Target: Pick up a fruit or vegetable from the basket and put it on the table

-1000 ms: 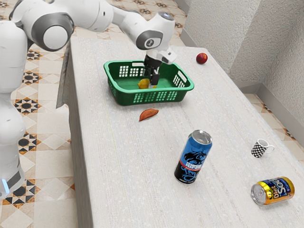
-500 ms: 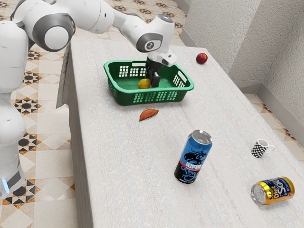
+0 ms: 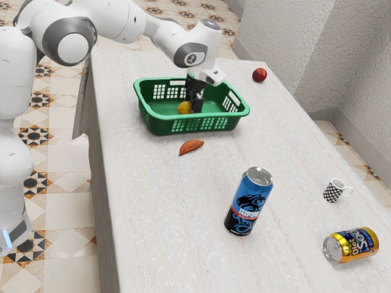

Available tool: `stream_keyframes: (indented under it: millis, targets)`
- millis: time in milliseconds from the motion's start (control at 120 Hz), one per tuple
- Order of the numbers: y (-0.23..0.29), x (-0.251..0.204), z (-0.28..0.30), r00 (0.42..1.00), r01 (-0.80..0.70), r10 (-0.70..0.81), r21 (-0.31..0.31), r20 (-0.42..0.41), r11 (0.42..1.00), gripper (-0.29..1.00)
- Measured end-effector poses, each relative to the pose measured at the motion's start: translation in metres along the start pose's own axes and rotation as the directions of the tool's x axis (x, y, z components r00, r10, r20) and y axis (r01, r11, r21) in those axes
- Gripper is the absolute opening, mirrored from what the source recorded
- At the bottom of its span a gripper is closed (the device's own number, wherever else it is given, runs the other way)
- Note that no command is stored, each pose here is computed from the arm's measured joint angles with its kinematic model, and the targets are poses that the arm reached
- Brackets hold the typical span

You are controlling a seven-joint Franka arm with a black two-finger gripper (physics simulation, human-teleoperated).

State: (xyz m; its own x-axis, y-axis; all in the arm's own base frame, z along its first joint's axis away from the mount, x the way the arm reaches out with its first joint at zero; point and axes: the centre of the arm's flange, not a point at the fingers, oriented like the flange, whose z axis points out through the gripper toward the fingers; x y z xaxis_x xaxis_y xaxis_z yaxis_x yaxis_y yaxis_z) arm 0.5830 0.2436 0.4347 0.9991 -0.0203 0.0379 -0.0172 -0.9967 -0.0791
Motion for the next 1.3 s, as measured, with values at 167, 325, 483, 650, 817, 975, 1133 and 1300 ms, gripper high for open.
stream_keyframes:
  millis: [167,325,483,650,817,975,1133,1300]
  targets:
    - [0.000,0.001,0.004,1.000,0.001,-0.001,-0.009,0.001,1.000,0.64]
    - [0.000,0.001,0.004,1.000,0.009,-0.009,-0.015,-0.005,1.000,0.34]
    - [0.002,0.004,-0.011,1.000,0.009,-0.009,0.012,-0.029,1.000,0.15]
    - [0.016,0.017,-0.095,0.989,-0.017,0.032,0.105,-0.143,0.994,0.12]
    - [0.167,0.070,-0.190,0.908,-0.251,0.284,0.144,-0.307,0.957,0.13]
    - [0.184,0.093,-0.144,0.911,-0.289,0.302,0.088,-0.279,0.953,0.10]
    - [0.209,0.106,-0.114,0.907,-0.317,0.321,0.058,-0.274,0.947,0.10]
    - [0.216,0.110,-0.086,0.918,-0.306,0.303,0.029,-0.257,0.952,0.23]
